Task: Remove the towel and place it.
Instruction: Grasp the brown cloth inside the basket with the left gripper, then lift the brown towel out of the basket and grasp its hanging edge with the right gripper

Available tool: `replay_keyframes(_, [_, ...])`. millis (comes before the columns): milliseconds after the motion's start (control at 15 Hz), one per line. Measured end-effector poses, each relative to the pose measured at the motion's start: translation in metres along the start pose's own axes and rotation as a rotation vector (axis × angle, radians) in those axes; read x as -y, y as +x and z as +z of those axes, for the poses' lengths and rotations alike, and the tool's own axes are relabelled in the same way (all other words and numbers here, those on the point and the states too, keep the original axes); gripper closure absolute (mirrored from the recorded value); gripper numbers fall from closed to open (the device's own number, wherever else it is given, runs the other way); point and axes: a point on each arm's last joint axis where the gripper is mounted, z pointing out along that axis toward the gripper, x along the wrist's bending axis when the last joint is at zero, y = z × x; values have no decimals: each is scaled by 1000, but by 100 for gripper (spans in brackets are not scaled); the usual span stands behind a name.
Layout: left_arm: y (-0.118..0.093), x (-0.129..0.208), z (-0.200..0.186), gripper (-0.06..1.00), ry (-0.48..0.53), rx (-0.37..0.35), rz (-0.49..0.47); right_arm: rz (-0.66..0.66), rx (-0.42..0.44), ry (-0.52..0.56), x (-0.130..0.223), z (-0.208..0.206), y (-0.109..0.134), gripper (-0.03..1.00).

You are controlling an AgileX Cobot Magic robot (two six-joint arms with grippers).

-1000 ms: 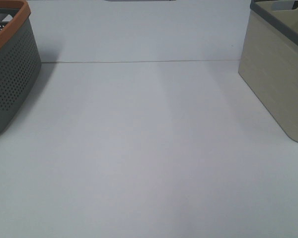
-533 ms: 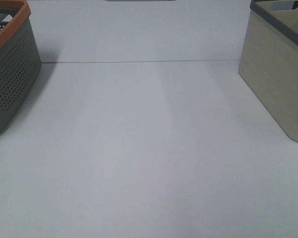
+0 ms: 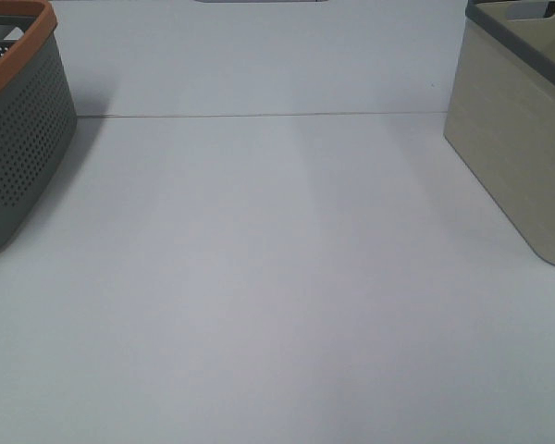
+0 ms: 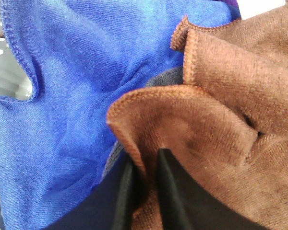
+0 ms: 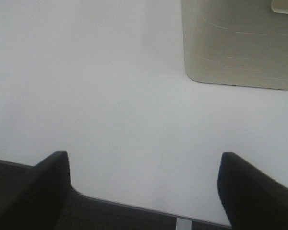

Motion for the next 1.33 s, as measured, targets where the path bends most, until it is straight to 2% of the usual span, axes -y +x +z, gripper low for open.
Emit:
replay_keyframes(133, [1, -1, -1, 92, -2, -15, 0, 0, 0, 0, 0, 0, 0, 23])
replay_keyframes(200, [2, -2, -4, 93, -6, -23, 0, 0, 0, 0, 0, 0, 0, 23])
replay_keyframes(333, [2, -8, -14, 93, -14, -36, -21, 0, 0, 0, 0, 0, 0, 23])
replay_keyframes(600, [-8, -19, -57, 94, 45, 6, -127, 0, 0, 0, 0, 0, 0, 23])
replay_keyframes(800, [-18, -38, -109, 94, 29, -7, -191, 0, 0, 0, 0, 0, 0, 23])
replay_keyframes(933, [-26, -54, -156, 94, -18, -74, -149, 0, 0, 0, 0, 0, 0, 23])
replay_keyframes(1067, [-42, -72, -199, 94, -73, -127, -63, 0, 0, 0, 0, 0, 0, 23])
replay_keyframes(1333, [-104, -110, -288, 94, -232, -194, 129, 0, 0, 0, 0, 0, 0, 23])
